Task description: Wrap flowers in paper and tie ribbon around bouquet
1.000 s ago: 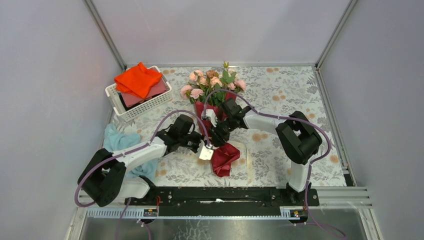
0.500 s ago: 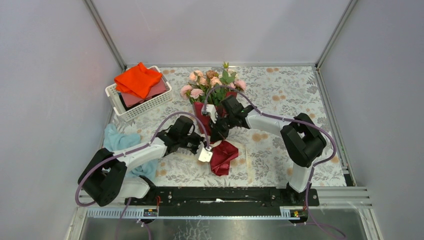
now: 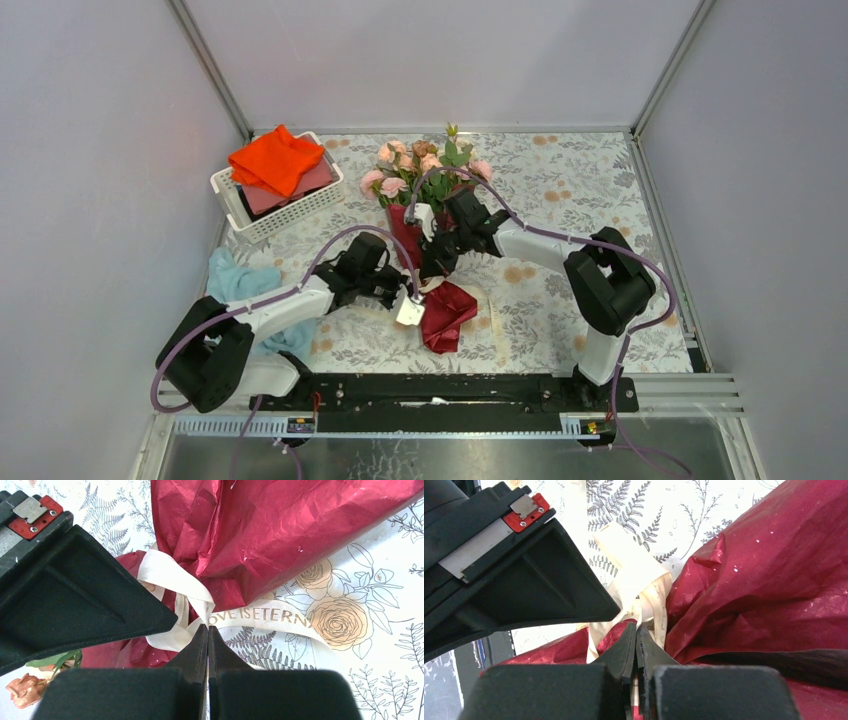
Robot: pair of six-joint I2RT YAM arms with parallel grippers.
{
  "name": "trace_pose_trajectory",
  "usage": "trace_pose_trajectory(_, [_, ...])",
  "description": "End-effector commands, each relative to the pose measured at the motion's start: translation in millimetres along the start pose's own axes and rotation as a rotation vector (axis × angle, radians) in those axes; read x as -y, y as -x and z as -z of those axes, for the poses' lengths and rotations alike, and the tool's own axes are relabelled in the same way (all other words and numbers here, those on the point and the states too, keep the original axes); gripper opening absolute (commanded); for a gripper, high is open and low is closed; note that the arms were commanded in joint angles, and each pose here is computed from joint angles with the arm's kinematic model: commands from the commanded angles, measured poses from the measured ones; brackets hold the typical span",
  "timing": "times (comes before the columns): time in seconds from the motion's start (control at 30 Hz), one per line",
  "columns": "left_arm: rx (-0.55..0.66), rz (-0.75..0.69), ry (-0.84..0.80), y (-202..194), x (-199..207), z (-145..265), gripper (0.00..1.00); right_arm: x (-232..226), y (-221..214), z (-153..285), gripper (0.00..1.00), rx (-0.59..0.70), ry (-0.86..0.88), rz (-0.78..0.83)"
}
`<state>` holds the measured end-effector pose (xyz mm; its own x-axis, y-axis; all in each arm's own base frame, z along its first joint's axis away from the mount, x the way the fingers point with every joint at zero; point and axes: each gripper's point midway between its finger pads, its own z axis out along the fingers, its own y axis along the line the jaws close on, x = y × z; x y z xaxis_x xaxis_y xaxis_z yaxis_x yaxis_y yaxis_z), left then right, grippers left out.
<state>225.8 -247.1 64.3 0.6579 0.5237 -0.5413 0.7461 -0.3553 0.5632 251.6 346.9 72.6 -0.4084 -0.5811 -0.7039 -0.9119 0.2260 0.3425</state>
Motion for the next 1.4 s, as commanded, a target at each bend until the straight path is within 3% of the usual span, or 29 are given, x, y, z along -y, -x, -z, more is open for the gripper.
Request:
trace_pose_trajectory(0.0, [-0.011,-0.005,-0.003,0,1,0,0.00,7,24,19,0.00,0.090,-0.060,0.006])
trace_pose_trajectory(0.07, [-0.030,0.021,0.015,0,-6,5,0.23,12,26,23,0.00,0.109,-0.079,-0.010])
trace_pose_trajectory(0.13, [-0.065,0.097,0.053,-2,-14,13,0.64,13,25,25,0.00,0.124,-0.085,-0.020])
trace_pose_trajectory(0.2, [-0.114,0.227,0.104,-6,-23,24,0.97,12,24,24,0.00,0.139,-0.090,-0.043])
trace_pose_trajectory(0.3, [-0.212,0.432,0.147,-25,-15,38,0.99,14,30,27,0.00,0.195,-0.099,-0.088])
trace_pose_trajectory(0.43, [-0.277,0.598,0.149,-39,4,35,0.99,17,38,30,0.00,0.249,-0.114,-0.133])
trace_pose_trajectory(0.87, [-0.315,0.652,0.053,-38,34,23,0.99,21,38,29,0.00,0.265,-0.139,-0.203])
trace_pose_trajectory(1.0, [-0.334,0.617,0.103,-47,24,20,0.99,22,38,31,0.00,0.264,-0.152,-0.202])
trace_pose_trajectory(1.03, [-0.336,0.611,0.120,-48,20,20,0.94,23,38,32,0.00,0.264,-0.155,-0.203])
trace_pose_trajectory(1.1, [-0.338,0.605,0.136,-49,16,20,0.68,25,37,35,0.00,0.267,-0.170,-0.211])
trace_pose_trajectory(1.13, [-0.338,0.604,0.138,-49,16,20,0.43,27,37,37,0.00,0.272,-0.182,-0.222])
trace_pose_trajectory(1.2, [-0.347,0.598,0.139,-50,16,22,0.09,36,35,49,0.00,0.294,-0.223,-0.266])
trace_pose_trajectory(1.23, [-0.355,0.596,0.139,-51,18,24,0.00,41,35,55,0.00,0.313,-0.243,-0.288])
trace_pose_trajectory(1.37, [-0.370,0.600,0.137,-58,22,30,0.00,50,19,71,0.00,0.333,-0.279,-0.381])
